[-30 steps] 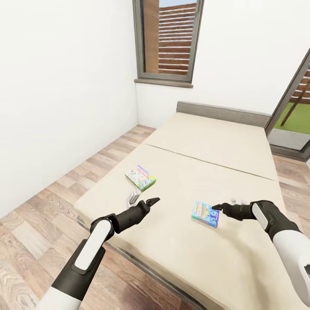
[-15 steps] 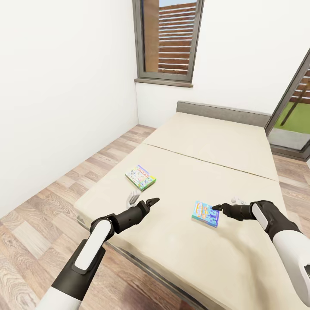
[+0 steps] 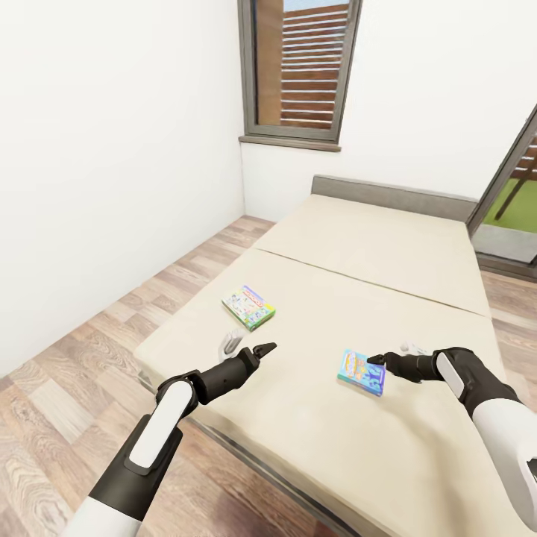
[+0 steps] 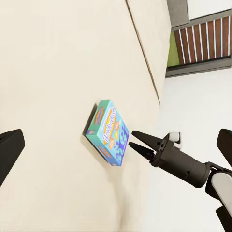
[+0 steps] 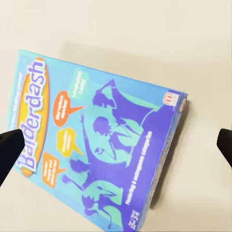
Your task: Put all the toys in the child's room - the three board games (two on the bed and one on the table), the two jigsaw puzzles on the table, and the tennis ball on the table - inside the toy box on the table in the child's room.
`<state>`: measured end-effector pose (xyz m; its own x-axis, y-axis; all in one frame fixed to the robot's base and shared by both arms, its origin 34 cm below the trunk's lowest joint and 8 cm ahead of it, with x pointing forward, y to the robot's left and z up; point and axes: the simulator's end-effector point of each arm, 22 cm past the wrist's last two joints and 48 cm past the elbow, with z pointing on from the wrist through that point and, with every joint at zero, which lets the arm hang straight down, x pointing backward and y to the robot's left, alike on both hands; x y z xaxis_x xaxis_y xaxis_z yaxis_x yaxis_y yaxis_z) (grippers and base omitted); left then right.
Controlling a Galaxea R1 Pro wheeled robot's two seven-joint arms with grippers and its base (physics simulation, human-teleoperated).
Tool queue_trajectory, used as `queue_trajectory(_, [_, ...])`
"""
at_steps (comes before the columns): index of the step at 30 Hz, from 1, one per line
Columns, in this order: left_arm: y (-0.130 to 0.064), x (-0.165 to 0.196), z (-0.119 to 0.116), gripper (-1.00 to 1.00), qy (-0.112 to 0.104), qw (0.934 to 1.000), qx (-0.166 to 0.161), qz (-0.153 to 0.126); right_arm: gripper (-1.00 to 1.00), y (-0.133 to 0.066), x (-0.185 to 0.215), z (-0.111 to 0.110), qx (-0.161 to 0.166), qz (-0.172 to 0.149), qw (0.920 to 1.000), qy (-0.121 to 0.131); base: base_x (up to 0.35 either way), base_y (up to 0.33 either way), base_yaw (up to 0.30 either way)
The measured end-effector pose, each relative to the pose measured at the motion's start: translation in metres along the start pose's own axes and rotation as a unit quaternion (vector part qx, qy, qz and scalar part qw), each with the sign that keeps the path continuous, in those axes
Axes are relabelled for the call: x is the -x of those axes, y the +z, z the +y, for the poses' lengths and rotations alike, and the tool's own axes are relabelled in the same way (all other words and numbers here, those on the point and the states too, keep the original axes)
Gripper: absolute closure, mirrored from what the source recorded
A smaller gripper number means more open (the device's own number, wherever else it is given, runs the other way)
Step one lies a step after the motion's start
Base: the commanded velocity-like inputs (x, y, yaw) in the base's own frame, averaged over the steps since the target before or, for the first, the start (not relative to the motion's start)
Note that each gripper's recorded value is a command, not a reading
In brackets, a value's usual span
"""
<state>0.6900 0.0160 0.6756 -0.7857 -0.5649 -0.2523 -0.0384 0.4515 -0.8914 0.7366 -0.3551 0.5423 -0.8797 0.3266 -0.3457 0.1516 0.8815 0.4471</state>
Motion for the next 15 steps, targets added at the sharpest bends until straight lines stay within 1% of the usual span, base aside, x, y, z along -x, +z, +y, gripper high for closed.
queue_trajectory(8, [0.0000, 0.0000, 0.0002, -1.00, 0.000, 1.0000, 0.000, 0.000, -1.00, 0.0000, 0.0000, -0.0003, -0.001, 0.000, 1.0000, -0.001, 0.000, 0.000, 0.250])
queue_trajectory(9, [0.0000, 0.0000, 0.0002, -1.00, 0.000, 1.0000, 0.000, 0.000, -1.00, -0.0001, 0.0001, -0.0017, -0.004, 0.000, 1.0000, -0.004, 0.000, 0.000, 0.272])
queue_trajectory(10, [0.0000, 0.0000, 0.0003, -1.00, 0.000, 1.0000, 0.001, 0.000, -1.00, 0.0000, 0.0000, -0.0002, 0.000, 0.000, 1.0000, 0.000, 0.000, 0.000, 0.254])
queue_trajectory(15, [0.0001, -0.0001, 0.0009, -1.00, 0.000, 1.0000, 0.002, 0.000, -1.00, -0.0004, 0.0003, -0.0004, 0.000, 0.000, 1.0000, 0.000, 0.000, 0.000, 0.128])
